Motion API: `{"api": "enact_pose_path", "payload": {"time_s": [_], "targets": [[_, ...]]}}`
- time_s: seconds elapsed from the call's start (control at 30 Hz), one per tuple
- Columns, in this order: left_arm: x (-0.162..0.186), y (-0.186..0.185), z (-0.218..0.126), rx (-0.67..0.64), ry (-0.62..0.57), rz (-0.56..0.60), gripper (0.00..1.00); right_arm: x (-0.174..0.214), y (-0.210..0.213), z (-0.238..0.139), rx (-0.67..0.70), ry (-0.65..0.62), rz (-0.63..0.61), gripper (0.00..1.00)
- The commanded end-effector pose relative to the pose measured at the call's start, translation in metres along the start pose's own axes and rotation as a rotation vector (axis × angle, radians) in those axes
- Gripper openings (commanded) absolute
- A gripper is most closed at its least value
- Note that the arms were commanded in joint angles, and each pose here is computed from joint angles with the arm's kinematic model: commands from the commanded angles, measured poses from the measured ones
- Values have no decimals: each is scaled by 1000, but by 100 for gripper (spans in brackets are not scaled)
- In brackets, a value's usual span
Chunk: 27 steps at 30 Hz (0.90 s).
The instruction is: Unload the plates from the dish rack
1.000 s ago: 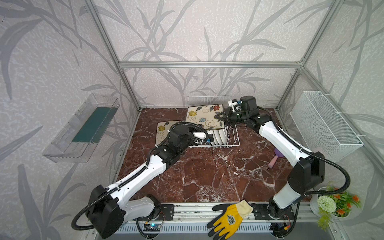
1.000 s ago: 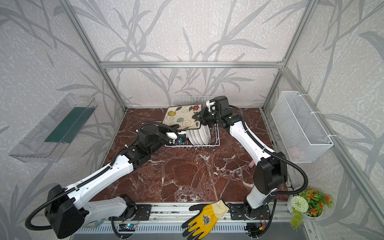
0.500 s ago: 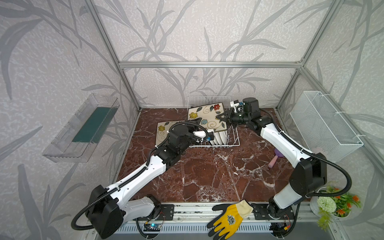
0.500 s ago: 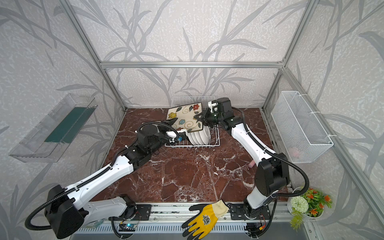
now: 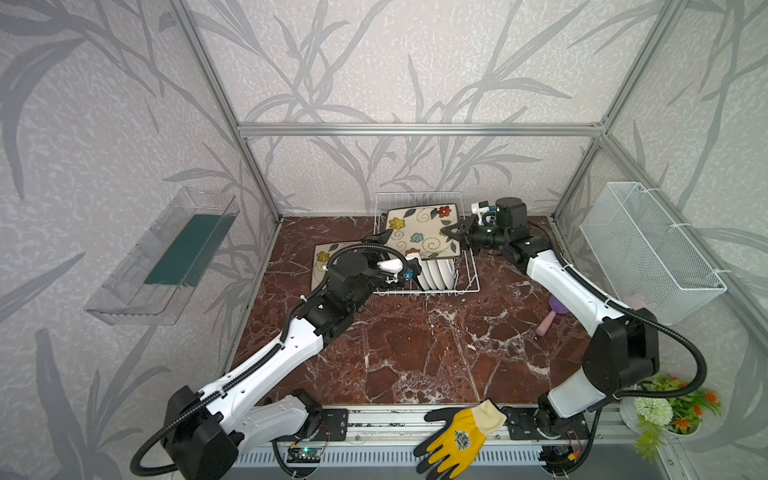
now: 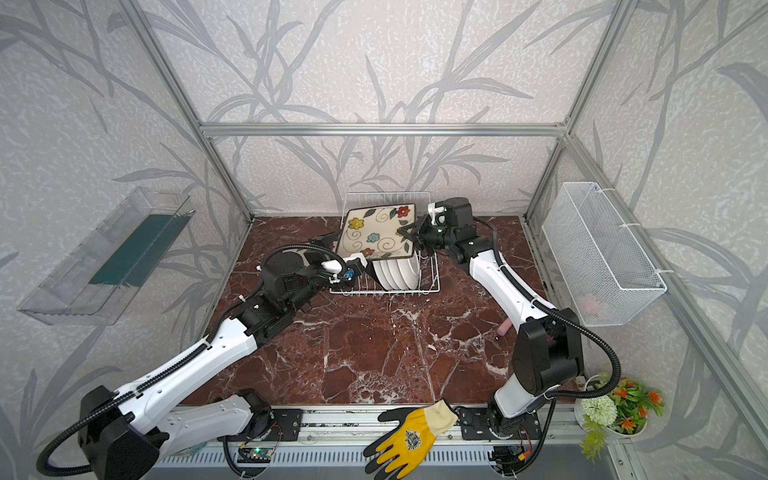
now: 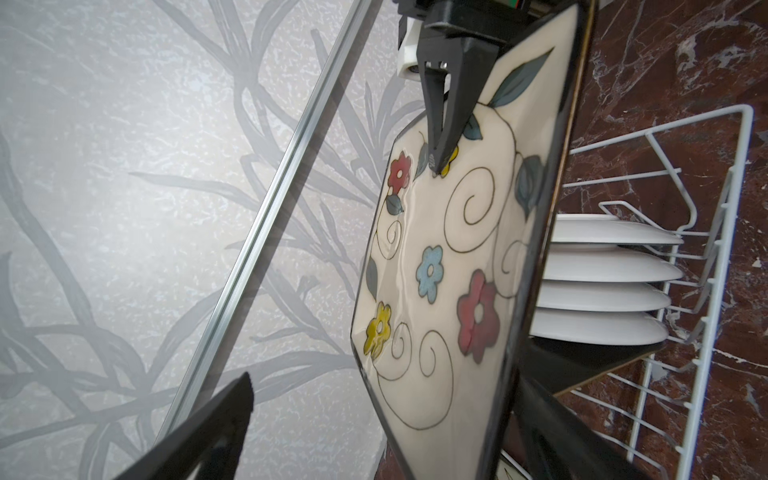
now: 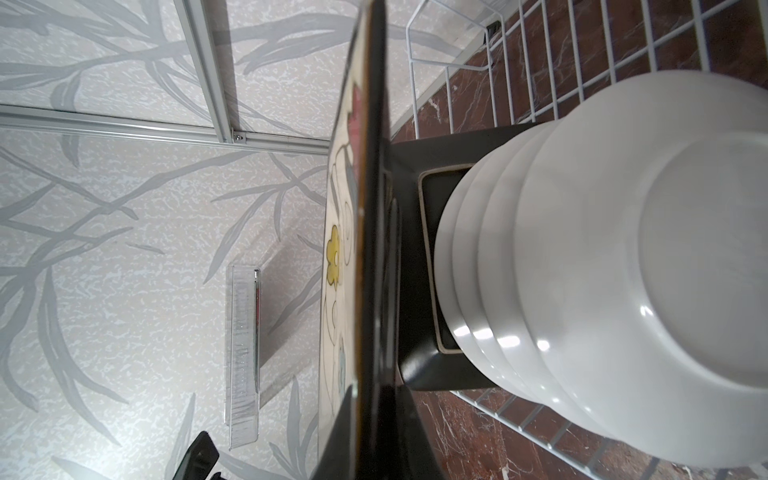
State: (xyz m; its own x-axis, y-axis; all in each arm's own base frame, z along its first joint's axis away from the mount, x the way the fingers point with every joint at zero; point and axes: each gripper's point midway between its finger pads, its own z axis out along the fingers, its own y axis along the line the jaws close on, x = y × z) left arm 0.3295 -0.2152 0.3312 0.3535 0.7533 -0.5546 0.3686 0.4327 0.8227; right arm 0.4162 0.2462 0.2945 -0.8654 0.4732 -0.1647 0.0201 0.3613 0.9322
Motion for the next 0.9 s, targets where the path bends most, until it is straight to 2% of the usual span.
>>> {"api": "enact_pose_path", "payload": {"time_s": [0.0, 0.27, 0.4, 0.57, 0.73, 0.87], "targets": [[-2, 37, -20, -110, -22, -142, 99, -8, 77, -38, -216, -79, -190, 0], [16, 85, -49, -170, -58, -524, 99, -16, 77, -52, -242, -119, -209, 0], [31, 92, -45, -116, 32, -725, 99, -15, 79, -57, -267, -118, -238, 0], [41, 100, -32, -56, 44, -1008, 99, -14, 82, -62, -309, -134, -275, 0], [49, 97, -8, 107, 66, -1315, 99, -14, 86, -67, -354, -146, -316, 0], [46, 79, 9, 240, 76, -1386, 99, -13, 87, -68, -362, -152, -331, 0]]}}
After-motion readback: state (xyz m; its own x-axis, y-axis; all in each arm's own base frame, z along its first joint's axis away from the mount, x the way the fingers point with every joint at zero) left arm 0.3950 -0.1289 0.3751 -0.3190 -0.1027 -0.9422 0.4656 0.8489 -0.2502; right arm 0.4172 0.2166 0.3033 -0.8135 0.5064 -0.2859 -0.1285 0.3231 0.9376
